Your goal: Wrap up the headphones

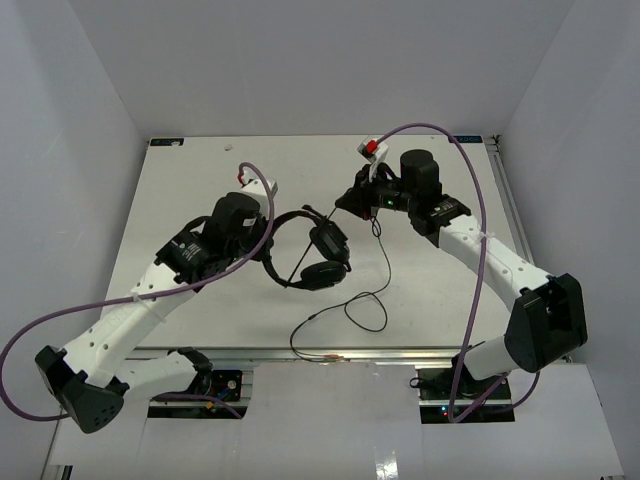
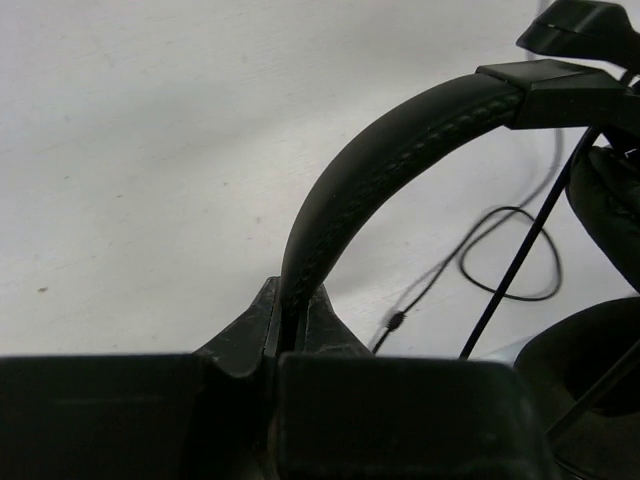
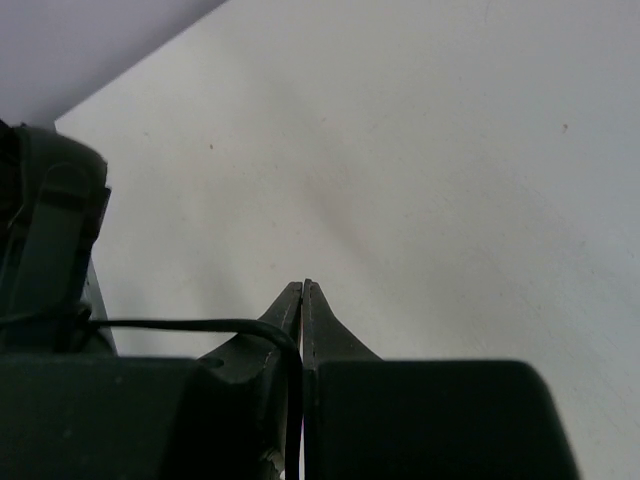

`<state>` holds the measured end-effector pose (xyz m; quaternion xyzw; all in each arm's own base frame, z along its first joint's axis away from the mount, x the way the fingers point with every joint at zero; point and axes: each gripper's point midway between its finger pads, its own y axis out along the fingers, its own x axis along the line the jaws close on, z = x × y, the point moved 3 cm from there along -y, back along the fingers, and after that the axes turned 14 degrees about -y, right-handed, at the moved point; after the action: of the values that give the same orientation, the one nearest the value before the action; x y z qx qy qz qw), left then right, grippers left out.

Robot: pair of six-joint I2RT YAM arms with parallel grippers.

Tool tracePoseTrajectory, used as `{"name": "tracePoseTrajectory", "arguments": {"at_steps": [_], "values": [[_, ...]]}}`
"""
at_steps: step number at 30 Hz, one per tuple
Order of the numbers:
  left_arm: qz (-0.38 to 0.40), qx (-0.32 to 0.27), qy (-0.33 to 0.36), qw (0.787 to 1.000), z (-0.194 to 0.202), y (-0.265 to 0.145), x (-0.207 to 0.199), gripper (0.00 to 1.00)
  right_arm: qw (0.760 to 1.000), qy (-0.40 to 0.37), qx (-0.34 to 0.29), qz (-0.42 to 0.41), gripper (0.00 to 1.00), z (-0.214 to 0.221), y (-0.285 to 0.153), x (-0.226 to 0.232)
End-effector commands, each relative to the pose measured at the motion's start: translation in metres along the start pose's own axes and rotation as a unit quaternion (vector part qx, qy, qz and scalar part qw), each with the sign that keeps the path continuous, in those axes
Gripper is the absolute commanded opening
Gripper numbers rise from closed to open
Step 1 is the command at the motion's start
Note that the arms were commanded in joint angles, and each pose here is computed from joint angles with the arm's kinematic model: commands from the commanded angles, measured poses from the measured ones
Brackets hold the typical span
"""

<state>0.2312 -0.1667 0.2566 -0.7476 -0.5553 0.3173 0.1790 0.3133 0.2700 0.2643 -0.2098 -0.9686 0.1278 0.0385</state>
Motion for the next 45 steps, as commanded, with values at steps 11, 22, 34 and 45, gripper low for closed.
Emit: {"name": "tracePoseTrajectory", "arguments": {"at_steps": [11, 22, 34, 45], "values": [[-0.215, -0.031, 0.063, 0.974, -0.012, 0.028, 0.05, 0.0, 1.0, -0.024, -0.014, -0.011, 0.08, -0.043, -0.034, 0.014], [-0.275, -0.043, 0.063, 0.958, -0.011, 0.036, 0.063, 0.0, 0.992, -0.034, -0.065, -0.099, 0.08, -0.065, -0.018, 0.068], [-0.276, -0.046, 0.072, 0.957, -0.01, 0.043, 0.062, 0.0, 0.992, -0.025, -0.066, -0.106, 0.08, -0.08, 0.007, 0.062], [-0.255, -0.068, 0.005, 0.964, -0.025, 0.045, 0.044, 0.0, 0.975, -0.03, -0.088, -0.2, 0.1, -0.065, 0.018, 0.132]]}}
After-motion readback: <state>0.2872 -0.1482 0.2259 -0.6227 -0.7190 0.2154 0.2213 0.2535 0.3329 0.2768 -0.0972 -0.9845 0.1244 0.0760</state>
